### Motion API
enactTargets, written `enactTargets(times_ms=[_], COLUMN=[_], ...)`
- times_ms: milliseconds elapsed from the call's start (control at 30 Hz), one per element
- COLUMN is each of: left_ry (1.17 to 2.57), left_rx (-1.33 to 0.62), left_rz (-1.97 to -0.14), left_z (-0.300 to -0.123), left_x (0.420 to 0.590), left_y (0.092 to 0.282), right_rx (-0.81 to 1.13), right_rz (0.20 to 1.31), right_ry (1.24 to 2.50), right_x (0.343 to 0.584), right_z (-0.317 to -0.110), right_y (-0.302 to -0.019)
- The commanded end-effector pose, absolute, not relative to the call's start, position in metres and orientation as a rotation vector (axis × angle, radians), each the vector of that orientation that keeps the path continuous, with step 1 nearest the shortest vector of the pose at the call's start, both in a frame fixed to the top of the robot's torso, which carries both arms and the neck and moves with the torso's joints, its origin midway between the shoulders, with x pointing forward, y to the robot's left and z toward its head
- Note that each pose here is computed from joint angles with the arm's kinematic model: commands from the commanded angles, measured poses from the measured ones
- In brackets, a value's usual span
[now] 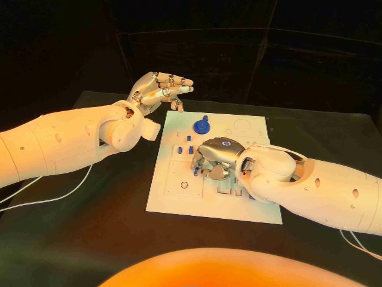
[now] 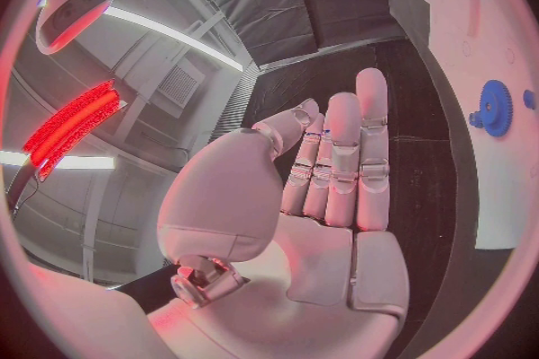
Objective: Assemble the parts on the task board
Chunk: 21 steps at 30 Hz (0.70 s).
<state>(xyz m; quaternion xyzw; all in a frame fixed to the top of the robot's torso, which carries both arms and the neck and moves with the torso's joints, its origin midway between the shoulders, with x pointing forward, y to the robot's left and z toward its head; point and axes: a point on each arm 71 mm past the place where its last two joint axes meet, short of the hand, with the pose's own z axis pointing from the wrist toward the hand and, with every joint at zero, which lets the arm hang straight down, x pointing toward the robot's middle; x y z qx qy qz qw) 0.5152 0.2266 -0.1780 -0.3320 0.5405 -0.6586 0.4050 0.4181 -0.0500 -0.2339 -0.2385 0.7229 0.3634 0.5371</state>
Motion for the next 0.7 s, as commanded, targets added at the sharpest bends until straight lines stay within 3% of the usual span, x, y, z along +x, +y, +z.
enactTargets(times_ms=[33, 700], left_ry=[1.365, 1.368], left_rx=[-0.840, -0.841], left_rz=[-1.675, -1.676], left_z=[-0.1770, -0.1772], left_x=[0.5156, 0.5157], left_y=[0.2257, 0.2261], right_rx=[-0.598, -0.627], right_rz=[0.851, 0.813], right_ry=[1.734, 1.752], right_x=[0.4174, 0.4188], right_z=[-0.2349, -0.2397], right_y=[-0.0488, -0.0466])
